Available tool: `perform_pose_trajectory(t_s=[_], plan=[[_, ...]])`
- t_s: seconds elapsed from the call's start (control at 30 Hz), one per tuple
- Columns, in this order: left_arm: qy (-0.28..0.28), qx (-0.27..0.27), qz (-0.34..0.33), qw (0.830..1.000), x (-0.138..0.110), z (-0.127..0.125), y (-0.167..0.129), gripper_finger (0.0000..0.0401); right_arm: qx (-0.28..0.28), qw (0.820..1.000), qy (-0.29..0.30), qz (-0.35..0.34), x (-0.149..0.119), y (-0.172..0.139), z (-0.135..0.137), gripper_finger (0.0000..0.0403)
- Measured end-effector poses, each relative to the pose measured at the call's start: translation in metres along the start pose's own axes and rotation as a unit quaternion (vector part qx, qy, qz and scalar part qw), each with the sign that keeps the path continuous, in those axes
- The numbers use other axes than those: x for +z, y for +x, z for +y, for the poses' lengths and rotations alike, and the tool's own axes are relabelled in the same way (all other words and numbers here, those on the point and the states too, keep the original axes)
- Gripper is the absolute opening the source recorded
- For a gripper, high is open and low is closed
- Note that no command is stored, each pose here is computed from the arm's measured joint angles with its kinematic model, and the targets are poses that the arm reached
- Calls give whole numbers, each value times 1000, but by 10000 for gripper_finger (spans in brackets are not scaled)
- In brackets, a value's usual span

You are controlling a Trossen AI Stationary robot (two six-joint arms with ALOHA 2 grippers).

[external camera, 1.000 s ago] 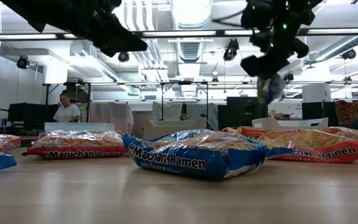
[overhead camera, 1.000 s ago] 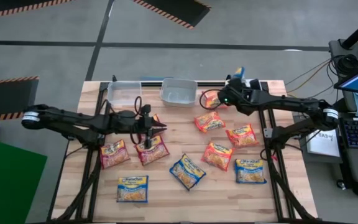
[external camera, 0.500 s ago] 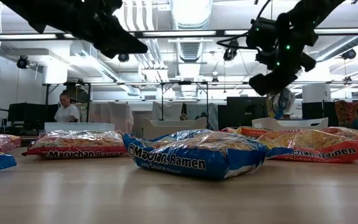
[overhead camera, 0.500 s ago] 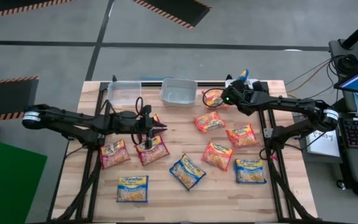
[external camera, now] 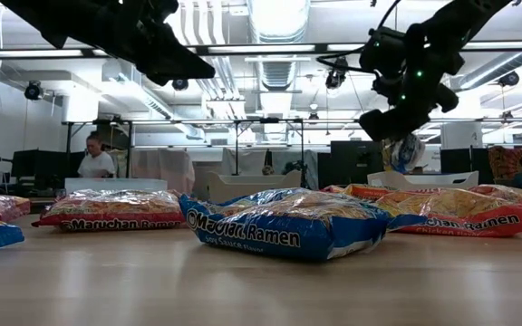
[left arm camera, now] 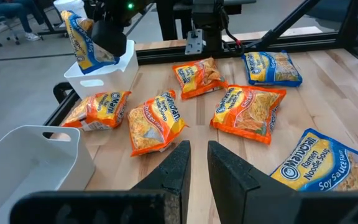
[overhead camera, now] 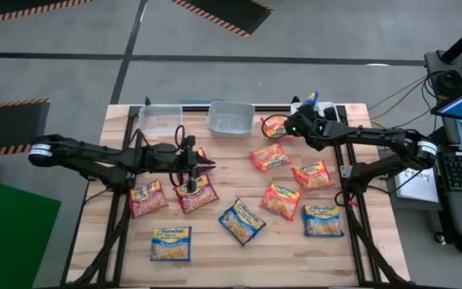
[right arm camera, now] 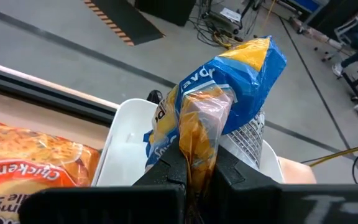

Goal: Sort Maruchan noodles
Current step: Put the blue noodle pack into the white bin

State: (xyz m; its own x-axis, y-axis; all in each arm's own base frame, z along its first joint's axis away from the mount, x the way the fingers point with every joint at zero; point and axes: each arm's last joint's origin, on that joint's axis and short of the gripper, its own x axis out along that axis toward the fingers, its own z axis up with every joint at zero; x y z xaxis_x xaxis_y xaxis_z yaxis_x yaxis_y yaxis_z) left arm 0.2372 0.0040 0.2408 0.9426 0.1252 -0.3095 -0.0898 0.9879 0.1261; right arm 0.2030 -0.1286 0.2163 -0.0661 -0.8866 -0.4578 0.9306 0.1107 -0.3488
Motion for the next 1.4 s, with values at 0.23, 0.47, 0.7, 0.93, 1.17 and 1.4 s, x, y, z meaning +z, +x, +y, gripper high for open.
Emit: perform_pose_trajectory(t_s=[0.23, 0.47, 0.7, 0.93, 1.17, 1.4], plan=[[0, 0, 0, 1000, 0, 0, 0, 38, 13, 999, -5, -38, -5, 5, 6, 13], [0, 0, 0, 1000, 0, 0, 0, 38, 18, 997, -34, -66, -14, 9, 8, 13], [1, 0, 0, 1000, 0, 0, 0, 38, 16, 997, -43, -59, -24, 12, 7, 13], [1, 0, 0, 1000, 0, 0, 0, 38, 20, 998, -14, -57, -38, 15, 7, 18], [2, 0, 0, 1000, 0, 0, 0, 38, 35, 998, -11, -53, -39, 15, 7, 68], [2, 0, 0, 1000, 0, 0, 0, 38, 87, 995, -7, -39, -40, 15, 10, 79]])
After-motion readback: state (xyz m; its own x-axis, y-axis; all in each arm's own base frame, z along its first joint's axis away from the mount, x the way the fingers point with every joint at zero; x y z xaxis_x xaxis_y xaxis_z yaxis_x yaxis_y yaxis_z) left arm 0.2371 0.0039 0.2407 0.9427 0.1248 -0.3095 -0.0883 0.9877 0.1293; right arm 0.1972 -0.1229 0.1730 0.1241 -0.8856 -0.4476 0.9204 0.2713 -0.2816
